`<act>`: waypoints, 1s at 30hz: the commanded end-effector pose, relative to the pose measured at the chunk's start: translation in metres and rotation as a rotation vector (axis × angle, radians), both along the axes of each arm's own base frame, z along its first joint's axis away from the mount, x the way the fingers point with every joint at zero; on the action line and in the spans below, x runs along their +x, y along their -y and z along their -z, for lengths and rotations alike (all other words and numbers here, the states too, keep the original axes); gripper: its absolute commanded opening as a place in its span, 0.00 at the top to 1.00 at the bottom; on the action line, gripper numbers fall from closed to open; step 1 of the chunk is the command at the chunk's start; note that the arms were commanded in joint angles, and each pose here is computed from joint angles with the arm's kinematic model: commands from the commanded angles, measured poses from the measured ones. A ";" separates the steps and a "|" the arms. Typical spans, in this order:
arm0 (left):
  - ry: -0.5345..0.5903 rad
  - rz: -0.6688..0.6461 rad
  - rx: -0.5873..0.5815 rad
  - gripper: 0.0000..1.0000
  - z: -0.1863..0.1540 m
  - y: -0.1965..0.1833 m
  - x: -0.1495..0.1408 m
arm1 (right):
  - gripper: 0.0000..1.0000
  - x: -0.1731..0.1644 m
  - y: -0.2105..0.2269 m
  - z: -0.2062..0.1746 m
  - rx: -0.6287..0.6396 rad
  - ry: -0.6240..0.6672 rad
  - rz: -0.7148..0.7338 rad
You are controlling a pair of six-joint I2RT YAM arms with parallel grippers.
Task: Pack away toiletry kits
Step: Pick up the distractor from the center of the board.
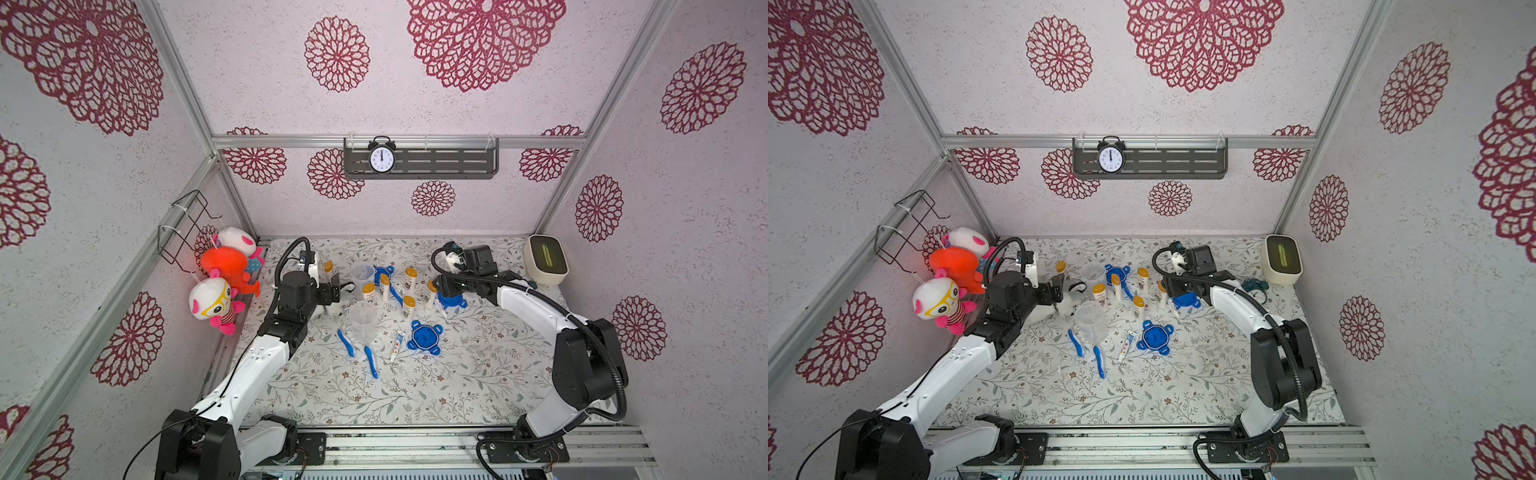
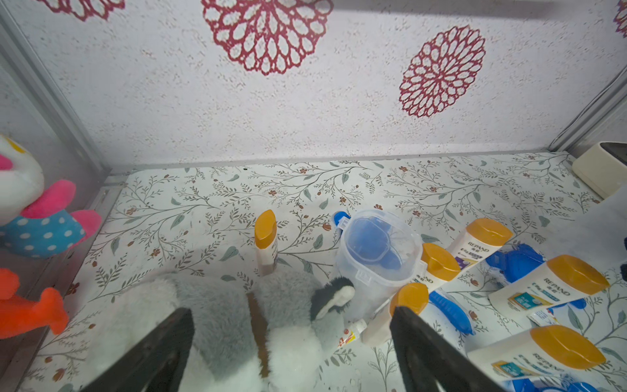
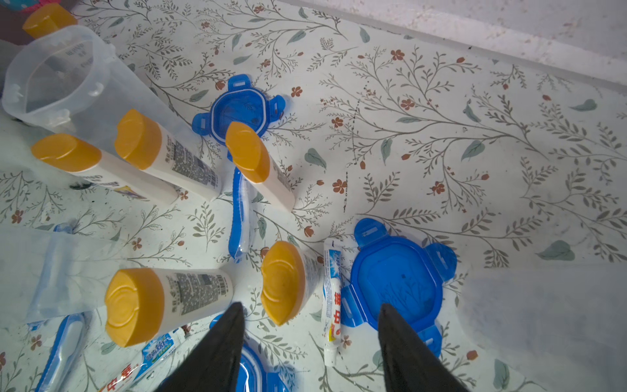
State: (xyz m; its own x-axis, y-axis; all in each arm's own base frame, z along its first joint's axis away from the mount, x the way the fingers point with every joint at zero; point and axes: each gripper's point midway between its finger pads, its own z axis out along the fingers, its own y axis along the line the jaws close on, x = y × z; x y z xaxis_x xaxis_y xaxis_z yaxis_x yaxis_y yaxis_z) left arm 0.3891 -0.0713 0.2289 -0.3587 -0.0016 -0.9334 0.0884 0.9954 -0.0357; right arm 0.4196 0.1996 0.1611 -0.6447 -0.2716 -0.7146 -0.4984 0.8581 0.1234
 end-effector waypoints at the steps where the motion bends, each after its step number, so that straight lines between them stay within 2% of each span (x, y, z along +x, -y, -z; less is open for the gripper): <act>1: -0.006 -0.015 -0.001 0.05 0.001 -0.005 0.000 | 0.36 0.003 -0.007 -0.011 -0.001 0.015 -0.004; 8: 0.005 0.063 -0.045 0.05 0.002 0.009 0.001 | 0.42 0.010 -0.012 0.001 -0.046 0.000 0.034; 19: -0.014 0.048 -0.048 0.04 0.011 0.007 0.004 | 0.46 0.012 -0.016 0.010 -0.067 -0.017 0.053; 22: -0.036 -0.013 -0.030 0.05 0.014 -0.003 0.005 | 0.46 0.012 -0.018 0.009 -0.068 -0.014 0.051; 26: -0.100 -0.080 0.042 0.05 0.022 -0.019 0.001 | 0.45 0.011 -0.019 0.010 -0.068 -0.015 0.041; 28: -0.156 -0.097 0.143 0.04 0.028 -0.029 -0.005 | 0.43 0.009 -0.020 0.009 -0.071 -0.014 0.029; 30: -0.204 -0.059 0.238 0.03 0.032 -0.032 -0.009 | 0.41 0.006 -0.019 0.007 -0.076 -0.014 0.013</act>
State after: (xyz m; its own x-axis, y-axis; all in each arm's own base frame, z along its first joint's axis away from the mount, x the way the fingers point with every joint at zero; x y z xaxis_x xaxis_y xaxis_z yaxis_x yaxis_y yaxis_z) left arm 0.3865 -0.0547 0.2007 -0.4826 0.0541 -0.8742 0.0367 0.9985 0.0415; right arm 0.4241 0.2152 0.1395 -0.6764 -0.3170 -0.6649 -0.4764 0.8767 0.0667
